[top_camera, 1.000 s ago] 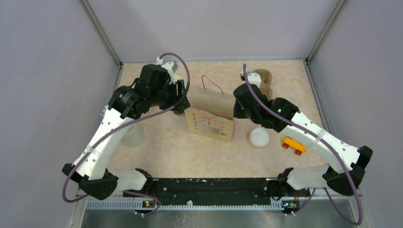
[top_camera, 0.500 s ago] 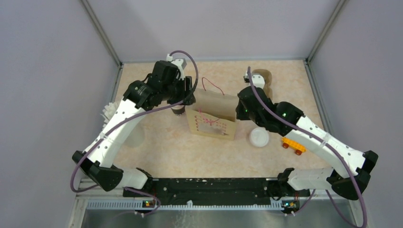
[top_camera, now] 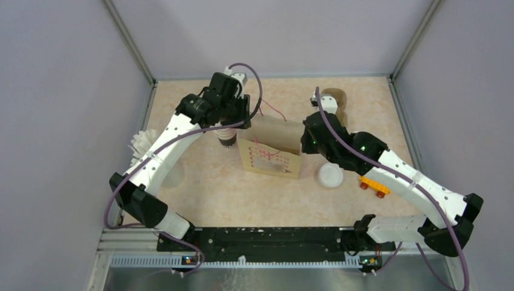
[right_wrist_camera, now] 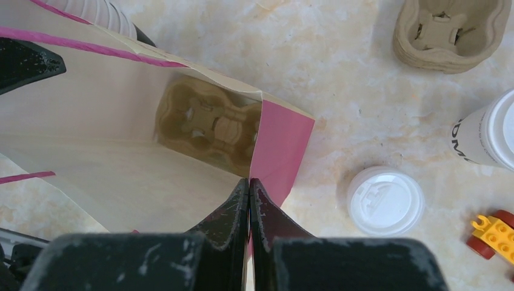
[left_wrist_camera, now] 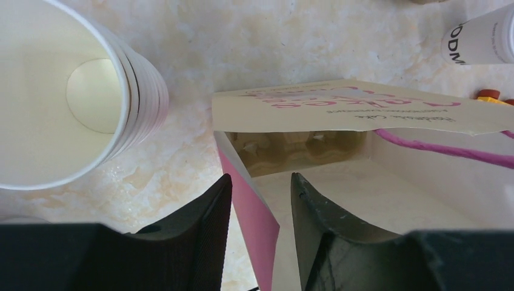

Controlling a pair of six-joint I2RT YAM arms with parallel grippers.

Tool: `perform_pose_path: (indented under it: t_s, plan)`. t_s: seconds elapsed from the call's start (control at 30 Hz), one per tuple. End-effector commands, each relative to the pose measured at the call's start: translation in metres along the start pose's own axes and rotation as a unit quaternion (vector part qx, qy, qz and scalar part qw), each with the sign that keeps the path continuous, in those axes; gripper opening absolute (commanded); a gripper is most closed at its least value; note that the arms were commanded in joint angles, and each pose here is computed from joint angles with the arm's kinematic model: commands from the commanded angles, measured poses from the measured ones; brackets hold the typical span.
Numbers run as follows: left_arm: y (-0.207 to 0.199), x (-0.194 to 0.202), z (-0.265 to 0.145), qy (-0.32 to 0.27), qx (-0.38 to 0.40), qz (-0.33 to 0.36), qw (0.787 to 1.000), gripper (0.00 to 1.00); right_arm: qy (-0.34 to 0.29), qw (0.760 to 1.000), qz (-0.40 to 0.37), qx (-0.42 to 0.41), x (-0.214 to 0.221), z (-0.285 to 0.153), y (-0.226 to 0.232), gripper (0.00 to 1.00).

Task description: Pack the takeout coffee

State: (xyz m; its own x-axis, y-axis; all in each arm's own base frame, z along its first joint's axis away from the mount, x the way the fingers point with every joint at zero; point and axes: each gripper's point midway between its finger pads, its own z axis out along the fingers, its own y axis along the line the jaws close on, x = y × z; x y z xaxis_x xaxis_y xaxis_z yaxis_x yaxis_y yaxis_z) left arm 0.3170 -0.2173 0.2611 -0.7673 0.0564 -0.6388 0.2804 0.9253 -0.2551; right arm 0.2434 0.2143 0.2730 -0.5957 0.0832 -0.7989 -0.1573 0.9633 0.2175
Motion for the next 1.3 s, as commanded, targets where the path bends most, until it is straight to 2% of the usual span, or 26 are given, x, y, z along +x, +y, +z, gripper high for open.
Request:
perform_pose_path:
  t_s: [0.0,0.13,0.2,0.4,0.47,0.6,0.67,0.73,0.87,1.0,1.07,1.17,1.27]
  plan:
    - [0.0,-0.03,-0.007,-0.049,-0.004,0.018,0.999,0.42,-0.023,1.0,0.002,-0.004,-0.01,-0.001,-0.001,0.0]
    - [-0.004,-0.036,-0.013,-0.059,0.005,0.028,0.998,0.13,-0.031,1.0,-0.001,-0.003,-0.014,0.0,-0.001,0.0]
    - [-0.01,-0.043,-0.02,-0.07,0.02,0.032,0.997,0.02,-0.049,0.999,-0.007,-0.005,-0.024,0.002,-0.001,0.0]
    - [-0.052,-0.086,-0.063,-0.172,0.124,0.029,0.977,0.0,-0.129,0.991,-0.032,-0.016,-0.088,-0.002,0.003,0.0]
    - [-0.057,-0.082,-0.072,-0.18,0.144,0.02,0.973,0.0,-0.141,0.988,-0.051,-0.033,-0.094,-0.005,0.008,0.0]
    - [-0.052,-0.043,-0.056,-0.162,0.164,-0.01,0.973,0.0,-0.122,0.99,-0.049,-0.048,-0.064,-0.002,0.0,0.03]
    - [-0.047,-0.029,-0.052,-0.16,0.164,-0.023,0.973,0.0,-0.118,0.99,-0.042,-0.064,-0.048,-0.002,-0.003,0.09]
    - [-0.043,-0.019,-0.05,-0.161,0.166,-0.025,0.973,0.0,-0.12,0.99,-0.032,-0.07,-0.038,-0.005,-0.008,0.19]
    - [-0.04,-0.009,-0.047,-0.169,0.171,-0.012,0.971,0.0,-0.138,0.986,-0.021,-0.087,-0.047,-0.023,-0.009,0.32]
    - [-0.04,-0.007,-0.05,-0.179,0.175,0.0,0.968,0.0,-0.149,0.983,-0.004,-0.104,-0.064,-0.047,-0.005,0.55]
    - [-0.039,-0.005,-0.051,-0.188,0.177,0.005,0.966,0.0,-0.165,0.98,0.009,-0.107,-0.078,-0.061,-0.006,0.63]
    - [-0.04,-0.007,-0.058,-0.204,0.186,0.014,0.961,0.0,-0.197,0.977,0.019,-0.079,-0.098,-0.073,-0.017,0.75]
    - [-0.044,-0.008,-0.069,-0.222,0.2,0.028,0.954,0.0,-0.205,0.979,0.008,0.006,-0.107,-0.066,-0.048,0.8]
